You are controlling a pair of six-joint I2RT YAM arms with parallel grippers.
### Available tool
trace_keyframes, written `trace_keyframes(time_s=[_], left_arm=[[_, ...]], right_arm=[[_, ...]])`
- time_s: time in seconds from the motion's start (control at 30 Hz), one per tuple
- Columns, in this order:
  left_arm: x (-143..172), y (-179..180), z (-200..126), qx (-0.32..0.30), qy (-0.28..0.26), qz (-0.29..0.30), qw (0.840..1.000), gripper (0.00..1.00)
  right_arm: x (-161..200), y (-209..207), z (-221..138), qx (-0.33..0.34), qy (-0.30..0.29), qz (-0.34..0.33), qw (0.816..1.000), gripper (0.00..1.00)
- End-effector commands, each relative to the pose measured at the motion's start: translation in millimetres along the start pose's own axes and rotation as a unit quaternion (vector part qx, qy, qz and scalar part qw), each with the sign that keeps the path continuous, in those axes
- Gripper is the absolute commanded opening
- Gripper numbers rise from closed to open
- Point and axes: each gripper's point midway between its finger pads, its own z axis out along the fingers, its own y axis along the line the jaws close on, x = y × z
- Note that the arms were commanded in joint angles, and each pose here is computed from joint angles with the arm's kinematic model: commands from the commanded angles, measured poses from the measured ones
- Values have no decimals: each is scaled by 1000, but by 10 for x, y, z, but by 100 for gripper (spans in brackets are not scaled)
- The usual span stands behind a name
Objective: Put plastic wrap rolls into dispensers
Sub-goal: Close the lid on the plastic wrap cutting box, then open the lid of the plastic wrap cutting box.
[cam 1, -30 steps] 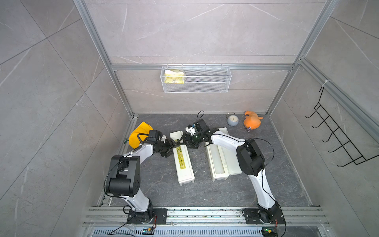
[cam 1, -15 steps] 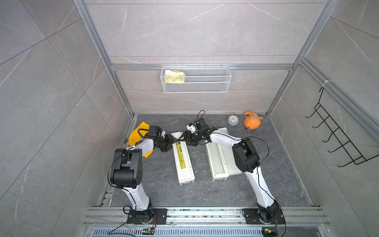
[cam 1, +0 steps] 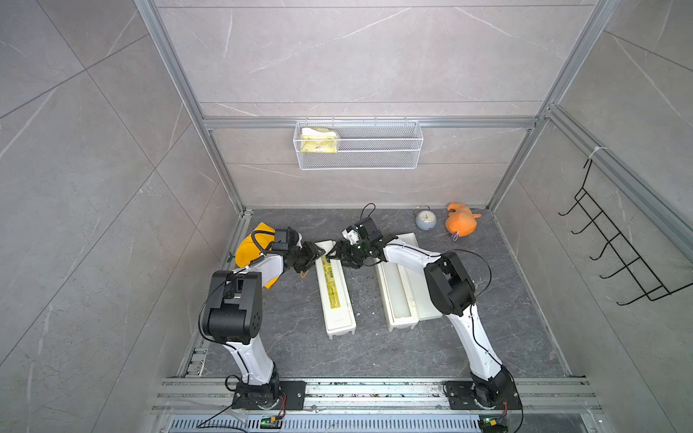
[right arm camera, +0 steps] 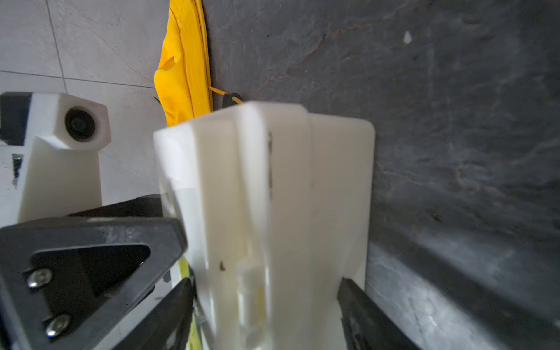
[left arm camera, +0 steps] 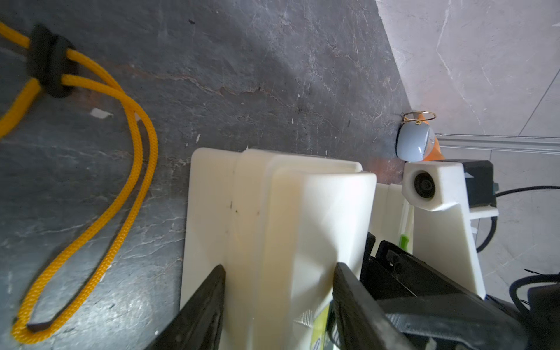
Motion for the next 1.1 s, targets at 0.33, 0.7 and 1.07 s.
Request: trace_keyframes(time_s=[0.33, 0.7, 1.07], left_arm=[[825, 400, -221, -87, 88, -44, 991, 70], [891, 566, -874, -84, 26, -69, 994, 68], [1101, 606, -767, -34, 39, -91, 994, 66]], right_arm=[[379, 119, -845, 221, -29, -141, 964, 100], [619, 305, -684, 264, -38, -140, 954, 100], [668, 188, -381, 332, -35, -131, 934, 100]])
